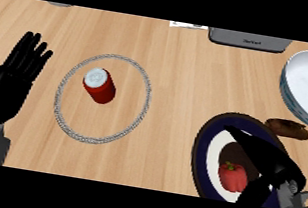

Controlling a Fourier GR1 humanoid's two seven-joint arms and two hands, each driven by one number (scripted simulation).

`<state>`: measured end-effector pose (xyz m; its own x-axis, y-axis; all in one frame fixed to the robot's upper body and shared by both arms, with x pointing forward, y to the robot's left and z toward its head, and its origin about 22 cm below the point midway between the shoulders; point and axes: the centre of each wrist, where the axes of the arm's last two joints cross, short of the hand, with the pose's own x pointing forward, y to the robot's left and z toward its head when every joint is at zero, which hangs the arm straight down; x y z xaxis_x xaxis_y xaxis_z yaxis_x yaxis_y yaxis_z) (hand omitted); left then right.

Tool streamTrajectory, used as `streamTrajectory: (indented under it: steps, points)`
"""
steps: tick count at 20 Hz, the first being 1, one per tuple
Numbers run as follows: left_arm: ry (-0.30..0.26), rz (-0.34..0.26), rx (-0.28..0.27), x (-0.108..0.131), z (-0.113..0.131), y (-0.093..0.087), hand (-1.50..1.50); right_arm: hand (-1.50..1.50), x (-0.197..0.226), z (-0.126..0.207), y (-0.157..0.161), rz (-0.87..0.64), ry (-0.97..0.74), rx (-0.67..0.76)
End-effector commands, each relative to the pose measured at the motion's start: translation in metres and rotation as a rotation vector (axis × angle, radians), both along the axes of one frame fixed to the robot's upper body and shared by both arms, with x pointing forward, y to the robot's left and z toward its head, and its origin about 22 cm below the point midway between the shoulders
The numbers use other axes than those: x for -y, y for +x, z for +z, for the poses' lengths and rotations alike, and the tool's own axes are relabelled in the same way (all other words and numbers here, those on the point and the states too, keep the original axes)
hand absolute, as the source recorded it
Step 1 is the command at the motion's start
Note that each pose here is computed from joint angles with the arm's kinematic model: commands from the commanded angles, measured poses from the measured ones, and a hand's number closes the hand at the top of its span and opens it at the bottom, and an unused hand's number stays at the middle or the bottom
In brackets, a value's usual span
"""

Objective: Pick the bell pepper from the plate and place it in the bowl

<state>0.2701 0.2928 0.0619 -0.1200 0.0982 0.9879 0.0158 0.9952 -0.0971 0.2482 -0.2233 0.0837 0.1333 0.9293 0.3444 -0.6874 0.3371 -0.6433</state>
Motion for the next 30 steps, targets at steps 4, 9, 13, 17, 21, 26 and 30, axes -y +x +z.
streamTrajectory:
  steps: [4,9,13,17,21,26,30]
  points:
    - [-0.003,0.004,0.004,-0.008,-0.011,0.010,0.00,-1.50,0.005,-0.026,0.010,0.022,-0.037,-0.032]
    - [-0.009,0.012,0.003,-0.018,-0.009,0.002,0.00,-1.50,0.000,-0.041,0.035,0.018,-0.040,-0.045]
    - [-0.011,-0.018,-0.009,0.001,0.001,0.000,0.00,-1.50,-0.020,-0.043,0.036,0.042,-0.059,-0.066]
    - [0.004,0.015,0.010,-0.021,0.004,0.010,0.00,1.50,-0.018,-0.037,0.031,0.088,-0.110,-0.088]
    - [0.002,-0.001,0.008,0.006,-0.011,0.004,0.00,1.50,-0.022,-0.053,0.018,0.208,-0.155,-0.023]
    - [0.000,0.005,0.005,0.009,0.014,0.000,0.00,1.50,-0.031,-0.067,0.026,0.230,-0.157,0.013]
    - [0.006,-0.007,0.010,-0.006,-0.006,-0.003,0.00,1.50,-0.003,-0.058,0.012,0.314,-0.143,0.073]
